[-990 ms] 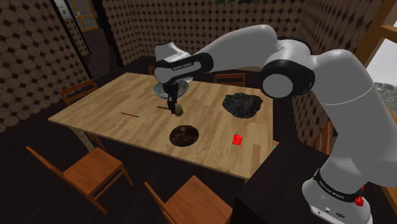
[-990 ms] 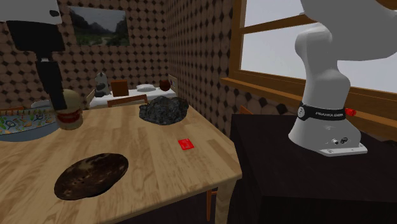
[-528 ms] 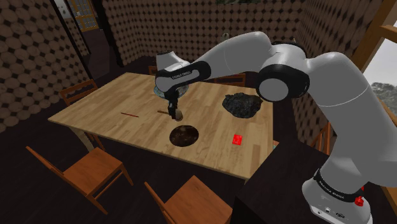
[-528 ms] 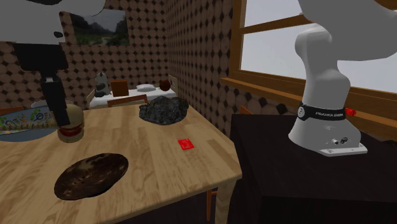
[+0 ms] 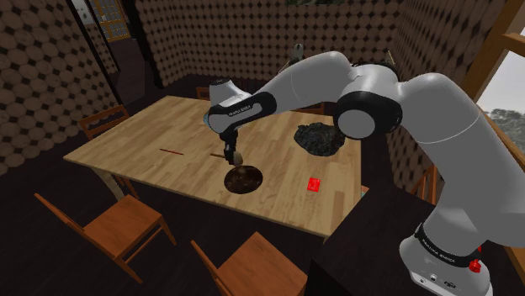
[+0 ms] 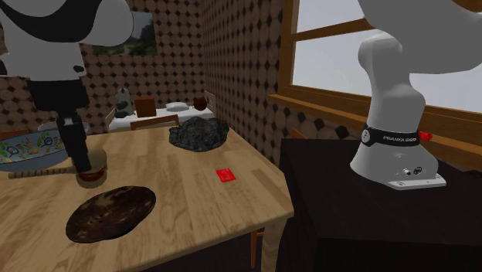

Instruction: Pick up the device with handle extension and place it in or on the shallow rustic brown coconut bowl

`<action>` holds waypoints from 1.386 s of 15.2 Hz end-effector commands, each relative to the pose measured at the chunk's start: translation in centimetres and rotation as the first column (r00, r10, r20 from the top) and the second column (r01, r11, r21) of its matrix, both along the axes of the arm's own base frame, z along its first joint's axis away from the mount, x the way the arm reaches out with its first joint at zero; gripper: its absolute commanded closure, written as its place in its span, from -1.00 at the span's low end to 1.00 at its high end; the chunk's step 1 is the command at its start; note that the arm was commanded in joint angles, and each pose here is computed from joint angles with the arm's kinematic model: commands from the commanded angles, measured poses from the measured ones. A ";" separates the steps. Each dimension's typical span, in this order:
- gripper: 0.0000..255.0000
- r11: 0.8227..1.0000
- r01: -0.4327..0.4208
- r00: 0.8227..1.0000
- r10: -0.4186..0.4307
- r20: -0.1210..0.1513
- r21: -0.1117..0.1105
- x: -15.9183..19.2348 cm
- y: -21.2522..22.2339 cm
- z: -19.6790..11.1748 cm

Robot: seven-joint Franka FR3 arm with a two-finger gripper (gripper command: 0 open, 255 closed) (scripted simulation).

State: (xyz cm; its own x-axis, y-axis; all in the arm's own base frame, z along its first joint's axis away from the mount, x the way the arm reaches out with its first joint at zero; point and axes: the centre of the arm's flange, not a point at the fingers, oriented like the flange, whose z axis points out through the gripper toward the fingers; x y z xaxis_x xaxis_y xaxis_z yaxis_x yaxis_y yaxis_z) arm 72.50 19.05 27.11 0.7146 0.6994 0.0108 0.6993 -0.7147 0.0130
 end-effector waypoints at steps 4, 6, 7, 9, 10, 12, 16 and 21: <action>1.00 1.000 0.000 1.000 0.000 0.001 0.000 0.0 0.0 -2.6; 1.00 1.000 0.000 1.000 0.000 0.001 0.000 0.0 0.0 -3.3; 1.00 1.000 0.000 1.000 0.000 0.001 0.000 0.0 0.0 -3.3; 1.00 1.000 0.000 1.000 0.000 0.001 0.000 0.0 0.0 -3.3; 1.00 1.000 0.000 1.000 0.000 0.001 0.000 0.0 0.0 -3.3; 1.00 1.000 0.000 1.000 0.000 0.001 0.000 0.0 0.0 -3.3; -1.00 1.000 0.000 1.000 0.000 0.001 0.000 0.0 0.0 -3.3; -1.00 1.000 0.000 1.000 0.000 0.001 0.000 0.0 0.0 -0.7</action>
State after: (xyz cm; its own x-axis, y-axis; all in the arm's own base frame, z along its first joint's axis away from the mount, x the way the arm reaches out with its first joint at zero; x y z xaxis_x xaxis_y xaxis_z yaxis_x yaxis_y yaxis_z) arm 72.47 19.10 25.38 0.7146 0.6994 0.0117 0.6993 -0.7147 0.0134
